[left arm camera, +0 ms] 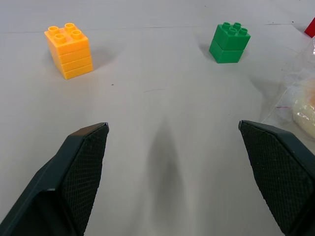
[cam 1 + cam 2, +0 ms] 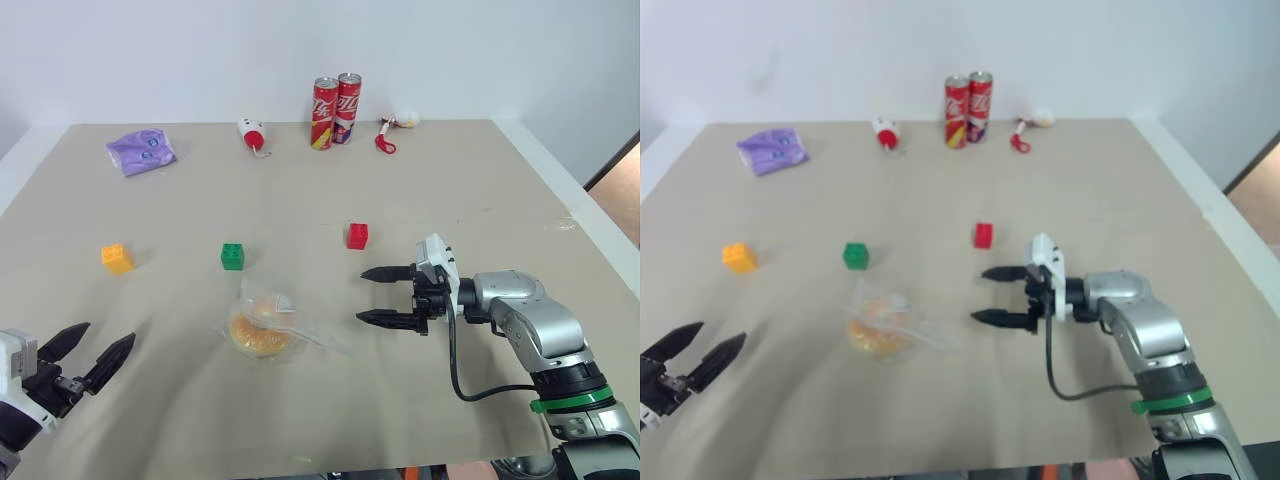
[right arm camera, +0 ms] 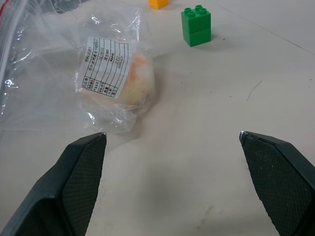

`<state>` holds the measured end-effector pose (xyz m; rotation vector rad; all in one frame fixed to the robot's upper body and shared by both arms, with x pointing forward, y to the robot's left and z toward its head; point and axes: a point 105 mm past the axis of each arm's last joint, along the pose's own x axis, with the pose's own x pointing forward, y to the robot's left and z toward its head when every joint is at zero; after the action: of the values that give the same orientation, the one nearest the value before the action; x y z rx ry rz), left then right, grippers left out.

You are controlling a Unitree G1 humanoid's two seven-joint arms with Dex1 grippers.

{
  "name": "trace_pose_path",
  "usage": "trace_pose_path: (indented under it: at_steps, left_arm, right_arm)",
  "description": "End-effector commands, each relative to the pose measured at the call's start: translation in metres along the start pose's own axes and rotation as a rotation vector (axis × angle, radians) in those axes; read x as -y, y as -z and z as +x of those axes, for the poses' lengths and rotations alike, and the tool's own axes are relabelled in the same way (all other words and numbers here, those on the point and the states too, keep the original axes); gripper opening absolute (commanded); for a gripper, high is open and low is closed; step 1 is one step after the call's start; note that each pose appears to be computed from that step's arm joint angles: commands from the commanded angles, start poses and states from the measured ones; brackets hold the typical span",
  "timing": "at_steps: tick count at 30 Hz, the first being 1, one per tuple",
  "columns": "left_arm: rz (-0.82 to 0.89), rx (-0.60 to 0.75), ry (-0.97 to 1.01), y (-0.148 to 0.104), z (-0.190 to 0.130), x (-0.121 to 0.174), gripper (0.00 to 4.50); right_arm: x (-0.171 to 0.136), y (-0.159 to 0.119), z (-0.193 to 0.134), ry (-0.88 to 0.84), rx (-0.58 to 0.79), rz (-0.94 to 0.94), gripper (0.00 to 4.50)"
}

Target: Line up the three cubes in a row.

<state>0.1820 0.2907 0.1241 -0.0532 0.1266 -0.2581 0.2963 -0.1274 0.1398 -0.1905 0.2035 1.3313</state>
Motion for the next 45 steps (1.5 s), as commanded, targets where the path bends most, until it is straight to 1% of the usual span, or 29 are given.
trace_pose_path:
  at_steps: [1,4,9,12,16,20,25,33,36,42,45]
  left_arm:
    - [0.029,0.026,0.081,-0.013,0.004,0.012,4.39]
    - [0.041,0.027,0.224,-0.025,0.012,0.031,4.39]
    - [0.122,0.056,0.408,-0.047,0.020,0.060,4.39]
    - [0.169,0.088,0.531,-0.064,0.025,0.079,4.39]
    - [0.199,0.129,0.605,-0.077,0.026,0.092,4.39]
    - [0.207,0.126,0.621,-0.078,0.026,0.097,4.39]
    - [0.189,0.098,0.602,-0.069,0.017,0.092,4.39]
    - [0.186,0.072,0.543,-0.060,0.008,0.085,4.39]
    - [0.179,0.079,0.539,-0.060,0.008,0.088,4.39]
    - [0.177,0.081,0.528,-0.058,0.007,0.091,4.39]
    - [0.177,0.083,0.523,-0.058,0.007,0.091,4.39]
  right_arm:
    - [0.001,-0.018,0.001,0.000,0.040,-0.051,4.50]
    - [-0.001,-0.029,0.010,-0.019,0.057,-0.082,4.50]
    - [-0.006,-0.049,0.023,-0.092,0.073,-0.136,4.50]
    - [-0.006,-0.065,0.037,-0.148,0.093,-0.178,4.50]
    - [-0.009,-0.074,0.059,-0.216,0.100,-0.208,4.50]
    - [-0.015,-0.062,0.082,-0.284,0.054,-0.241,4.50]
    - [-0.019,-0.042,0.104,-0.354,-0.012,-0.264,4.50]
    - [-0.027,-0.037,0.136,-0.434,-0.038,-0.301,4.50]
    - [-0.030,-0.030,0.144,-0.466,-0.073,-0.309,4.50]
    - [-0.035,-0.009,0.152,-0.528,-0.173,-0.329,4.50]
    - [-0.030,-0.003,0.158,-0.506,-0.194,-0.329,4.50]
